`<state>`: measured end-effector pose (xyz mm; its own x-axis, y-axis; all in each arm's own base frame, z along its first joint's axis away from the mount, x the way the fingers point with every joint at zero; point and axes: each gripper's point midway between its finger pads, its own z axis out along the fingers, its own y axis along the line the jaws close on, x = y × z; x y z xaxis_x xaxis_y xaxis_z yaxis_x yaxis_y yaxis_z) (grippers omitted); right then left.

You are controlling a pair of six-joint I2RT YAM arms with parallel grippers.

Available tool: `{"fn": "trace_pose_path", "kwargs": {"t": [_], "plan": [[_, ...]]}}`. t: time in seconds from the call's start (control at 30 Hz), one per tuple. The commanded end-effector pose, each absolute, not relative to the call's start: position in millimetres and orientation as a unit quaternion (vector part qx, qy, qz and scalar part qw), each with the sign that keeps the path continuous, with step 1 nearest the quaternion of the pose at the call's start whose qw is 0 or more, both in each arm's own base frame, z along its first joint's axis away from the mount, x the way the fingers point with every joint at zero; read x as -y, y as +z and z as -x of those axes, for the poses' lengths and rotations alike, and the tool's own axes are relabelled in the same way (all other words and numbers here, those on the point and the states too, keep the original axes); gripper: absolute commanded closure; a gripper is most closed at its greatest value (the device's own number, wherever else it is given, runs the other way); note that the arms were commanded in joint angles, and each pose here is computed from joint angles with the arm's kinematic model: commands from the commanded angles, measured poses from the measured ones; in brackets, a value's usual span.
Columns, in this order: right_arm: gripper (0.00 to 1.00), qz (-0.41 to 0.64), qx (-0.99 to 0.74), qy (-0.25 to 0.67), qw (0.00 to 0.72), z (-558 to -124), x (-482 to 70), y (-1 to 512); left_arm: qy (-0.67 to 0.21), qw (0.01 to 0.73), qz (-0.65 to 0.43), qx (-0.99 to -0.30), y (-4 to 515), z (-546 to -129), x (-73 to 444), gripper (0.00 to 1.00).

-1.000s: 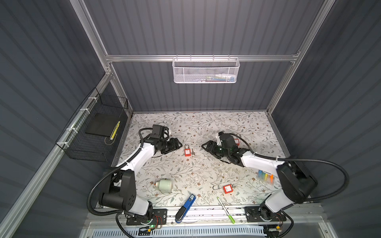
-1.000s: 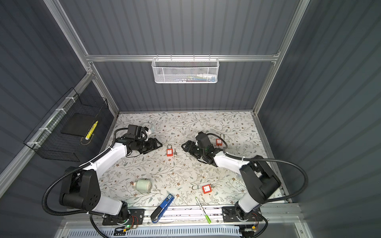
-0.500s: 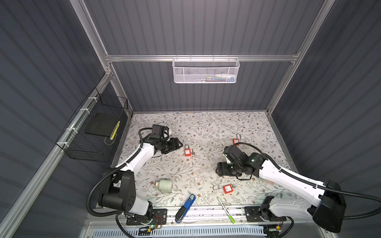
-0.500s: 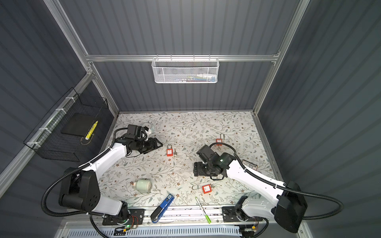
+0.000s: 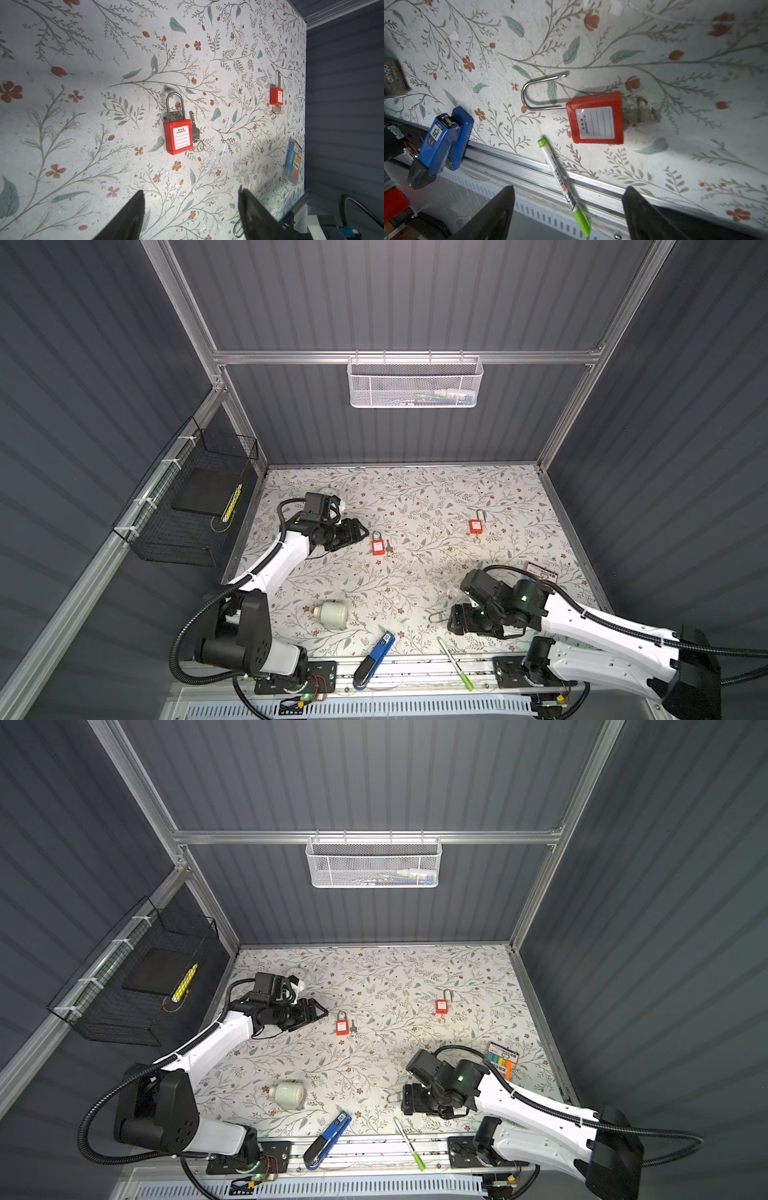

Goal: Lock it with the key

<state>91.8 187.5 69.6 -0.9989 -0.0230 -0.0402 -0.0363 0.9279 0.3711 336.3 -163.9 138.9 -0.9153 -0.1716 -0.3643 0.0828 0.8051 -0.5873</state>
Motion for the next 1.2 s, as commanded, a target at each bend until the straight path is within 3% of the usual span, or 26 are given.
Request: {"fn": "trace_pose_path", "kwargs": {"t": [0.0,0.53,1.0,1.17], "plan": [[0.16,0.014,-0.976,0.217,-0.005,-87.4,-203.5,63.2,-0.313,0.209,0.019,-0.926,143.8,-330.6,161.9,0.27],[0.19,0.068,-0.980,0.187,-0.023,-103.1,-226.2,41.4,-0.301,0.206,0.034,-0.931,141.6,-324.7,155.6,0.25],[0.14,0.120,-0.966,0.229,0.028,-180.6,-272.0,54.9,-0.295,0.212,0.034,-0.931,149.5,-332.5,155.3,0.24],[0.14,0.179,-0.945,0.268,0.058,-189.9,-286.3,86.6,-0.296,0.215,0.038,-0.930,150.2,-330.9,154.4,0.24]]}}
